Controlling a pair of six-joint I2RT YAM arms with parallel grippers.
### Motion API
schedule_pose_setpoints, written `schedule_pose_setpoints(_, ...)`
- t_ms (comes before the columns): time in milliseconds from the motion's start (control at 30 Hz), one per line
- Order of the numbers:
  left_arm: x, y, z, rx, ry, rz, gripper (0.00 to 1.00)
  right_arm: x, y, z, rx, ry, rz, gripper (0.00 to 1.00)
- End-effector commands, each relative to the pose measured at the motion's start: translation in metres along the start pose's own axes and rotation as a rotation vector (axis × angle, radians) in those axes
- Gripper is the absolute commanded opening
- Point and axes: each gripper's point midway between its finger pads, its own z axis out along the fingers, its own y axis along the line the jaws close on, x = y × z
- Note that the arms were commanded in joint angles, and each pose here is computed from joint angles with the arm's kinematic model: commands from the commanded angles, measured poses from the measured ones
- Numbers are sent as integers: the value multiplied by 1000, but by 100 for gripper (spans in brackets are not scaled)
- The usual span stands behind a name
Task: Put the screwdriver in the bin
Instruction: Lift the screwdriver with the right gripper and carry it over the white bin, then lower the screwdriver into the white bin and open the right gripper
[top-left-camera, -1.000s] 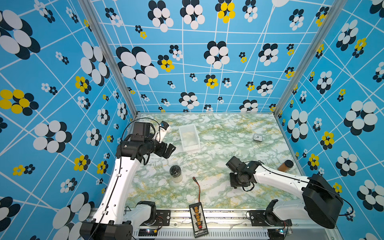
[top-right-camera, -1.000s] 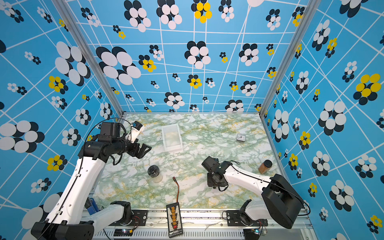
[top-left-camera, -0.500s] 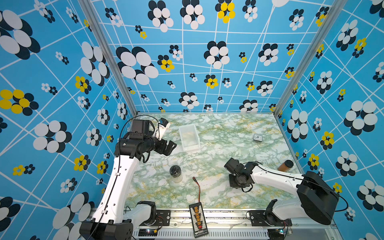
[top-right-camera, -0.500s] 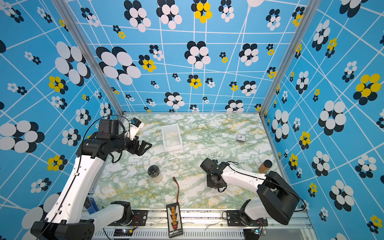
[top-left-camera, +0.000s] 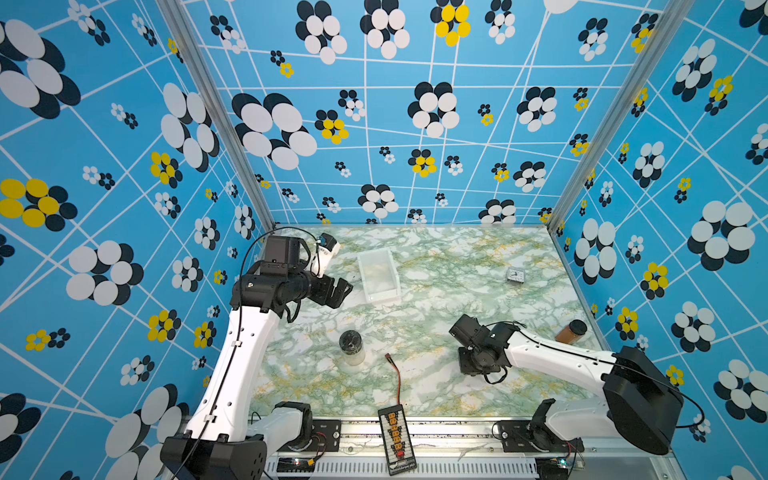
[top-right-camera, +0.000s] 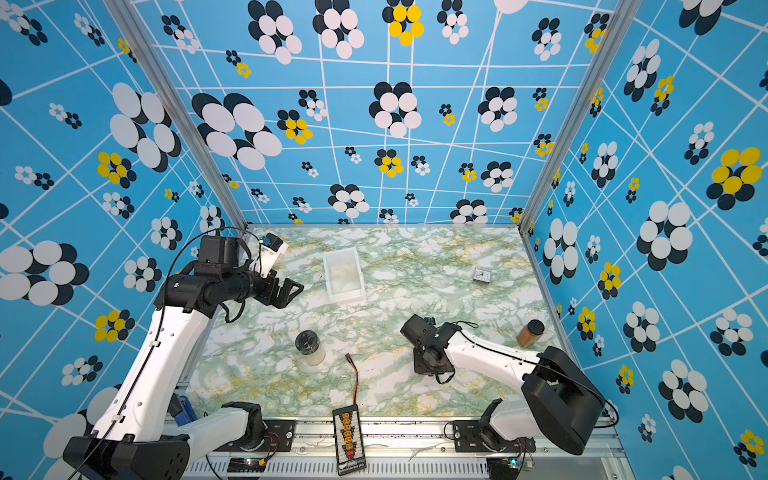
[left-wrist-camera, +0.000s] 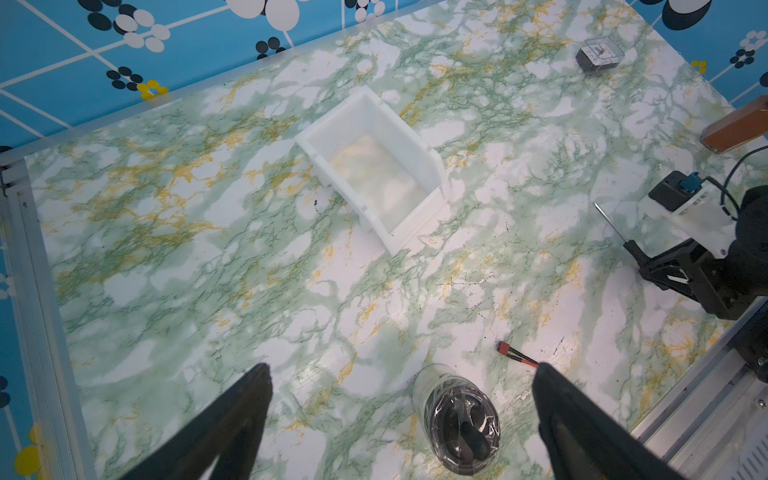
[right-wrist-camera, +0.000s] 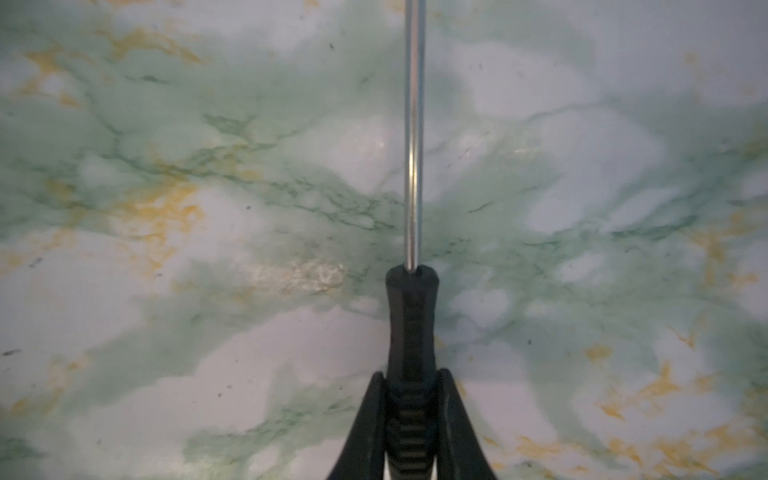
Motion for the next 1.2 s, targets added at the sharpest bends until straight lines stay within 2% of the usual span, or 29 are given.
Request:
schedule_pose_setpoints(0,-8,3,0,-15,-20,-4,99,-25,12,-35,-27,-76,-53,14)
schedule_pose_setpoints(267,-5,-5,9,38,-40,-19,99,-97,60,-92,-78,-218,-169,14)
schedule_pose_setpoints(433,4,-3,15,20,-41,-7,99,-150,101,-103,-80,-278,-267,13)
schedule_pose_setpoints(667,0,1,5,-27,-77,15,99,-210,168,-89,-147,-284,-346,12)
schedule_pose_setpoints(800,-2,1,5,-25,-89,7,99,-241,192,-73,-180,-294,-365,12)
schedule_pose_setpoints(1167,-7,-1,9,-1,-87,-21,99,-266,229,-19,-227,-261,-454,13)
